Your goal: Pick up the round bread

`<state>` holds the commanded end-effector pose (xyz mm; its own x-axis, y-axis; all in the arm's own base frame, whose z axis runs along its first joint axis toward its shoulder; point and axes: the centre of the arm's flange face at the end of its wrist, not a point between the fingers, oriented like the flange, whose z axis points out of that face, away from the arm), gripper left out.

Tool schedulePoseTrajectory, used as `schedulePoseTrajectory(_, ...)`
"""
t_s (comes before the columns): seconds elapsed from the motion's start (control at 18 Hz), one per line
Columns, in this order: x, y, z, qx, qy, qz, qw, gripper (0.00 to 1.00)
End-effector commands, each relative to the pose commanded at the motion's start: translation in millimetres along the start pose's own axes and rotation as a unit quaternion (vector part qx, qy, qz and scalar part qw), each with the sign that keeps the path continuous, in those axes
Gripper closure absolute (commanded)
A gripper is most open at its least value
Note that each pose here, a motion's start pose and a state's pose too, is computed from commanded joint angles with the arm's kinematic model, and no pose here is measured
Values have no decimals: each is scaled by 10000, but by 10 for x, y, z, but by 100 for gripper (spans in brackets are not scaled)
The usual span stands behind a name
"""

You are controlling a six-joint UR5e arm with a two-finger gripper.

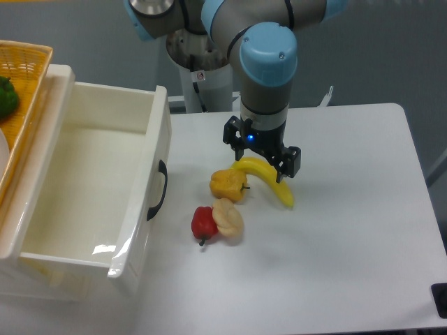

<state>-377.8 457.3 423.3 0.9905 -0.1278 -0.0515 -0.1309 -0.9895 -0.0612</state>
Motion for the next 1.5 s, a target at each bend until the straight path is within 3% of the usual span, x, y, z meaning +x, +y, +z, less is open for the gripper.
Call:
schedulePoseTrajectory(0.39, 42, -53, 8, 22, 15, 0, 10000, 0)
schedulePoseTrajectory(0.61, 108, -35, 234, 165, 356, -120, 9992, 0)
schedulePoseTrajectory(1.0, 176, -86, 531, -5, 569, -715, 9958, 0)
schedulePoseTrajectory(1.17, 182, -172, 685, 39, 499, -1023, 9935, 0)
schedulePoseTrajectory(1.5, 207, -341, 960, -43, 536, -1956, 9792, 0)
